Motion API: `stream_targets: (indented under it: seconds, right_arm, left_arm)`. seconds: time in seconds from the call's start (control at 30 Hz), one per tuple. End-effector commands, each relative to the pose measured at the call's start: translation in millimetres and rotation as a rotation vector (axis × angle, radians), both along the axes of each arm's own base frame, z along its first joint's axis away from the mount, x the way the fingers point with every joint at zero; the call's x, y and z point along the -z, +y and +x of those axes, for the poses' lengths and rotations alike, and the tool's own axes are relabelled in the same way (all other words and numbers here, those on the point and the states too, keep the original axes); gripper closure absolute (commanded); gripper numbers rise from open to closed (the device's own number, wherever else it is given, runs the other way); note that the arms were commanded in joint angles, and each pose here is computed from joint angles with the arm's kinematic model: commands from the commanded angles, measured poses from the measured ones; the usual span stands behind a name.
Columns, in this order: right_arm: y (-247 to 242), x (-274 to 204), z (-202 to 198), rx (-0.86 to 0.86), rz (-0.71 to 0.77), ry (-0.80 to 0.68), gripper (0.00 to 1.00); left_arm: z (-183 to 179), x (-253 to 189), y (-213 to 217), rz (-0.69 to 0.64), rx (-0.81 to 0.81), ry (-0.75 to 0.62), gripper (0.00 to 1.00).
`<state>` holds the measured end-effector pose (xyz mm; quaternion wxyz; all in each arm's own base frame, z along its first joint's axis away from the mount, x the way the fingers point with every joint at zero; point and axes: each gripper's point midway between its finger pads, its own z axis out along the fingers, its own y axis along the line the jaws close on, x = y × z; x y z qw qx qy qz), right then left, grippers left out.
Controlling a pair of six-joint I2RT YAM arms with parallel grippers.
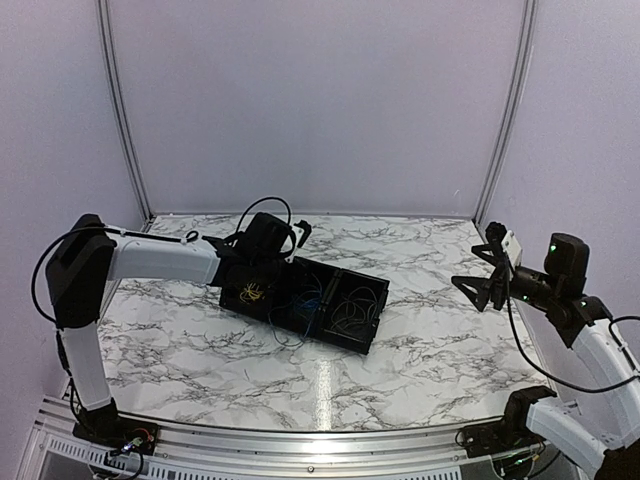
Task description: Untangle the cables
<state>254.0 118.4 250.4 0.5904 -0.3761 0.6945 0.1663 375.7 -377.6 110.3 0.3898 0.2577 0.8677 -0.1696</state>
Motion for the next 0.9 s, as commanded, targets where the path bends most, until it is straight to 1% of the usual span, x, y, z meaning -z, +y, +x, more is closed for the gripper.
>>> stream_targets:
  seconds: [0.0, 0.23, 0.43, 0.57, 0.77, 0.87]
  right_arm:
    - [-0.4, -0.4, -0.4, -0.006, -0.004, -0.007, 0.1]
    - [0.0, 1.7, -0.1, -0.009, -0.007, 0.0, 0.1]
    - [0.8, 5.5, 1.6, -0.017, -0.011, 0.02, 0.1]
    - [0.8, 5.9, 2.5, -0.018, -0.013, 0.023, 0.1]
    - [0.8, 7.1, 2.4, -0.019, -0.012, 0.028, 0.1]
    - [0.8, 7.6, 2.6, -0.019, -0.012, 0.029, 0.1]
  left_arm:
    - [-6.2, -42.4, 17.1, 0.006, -0.027, -0.041, 0.53]
    - [-35.0, -54.8, 51.0, -0.028, -0.09, -0.027, 0.51]
    - [-79.1, -36.0, 66.4, -0.027, -0.046, 0.029, 0.51]
    - [-96.0, -16.9, 77.0, -0.003, -0.046, 0.067, 0.51]
    - [-102.1, 9.6, 112.8, 0.015, -0.231, 0.122, 0.51]
    - [-111.7, 28.1, 114.3, 0.002, -0.243, 0.188, 0.51]
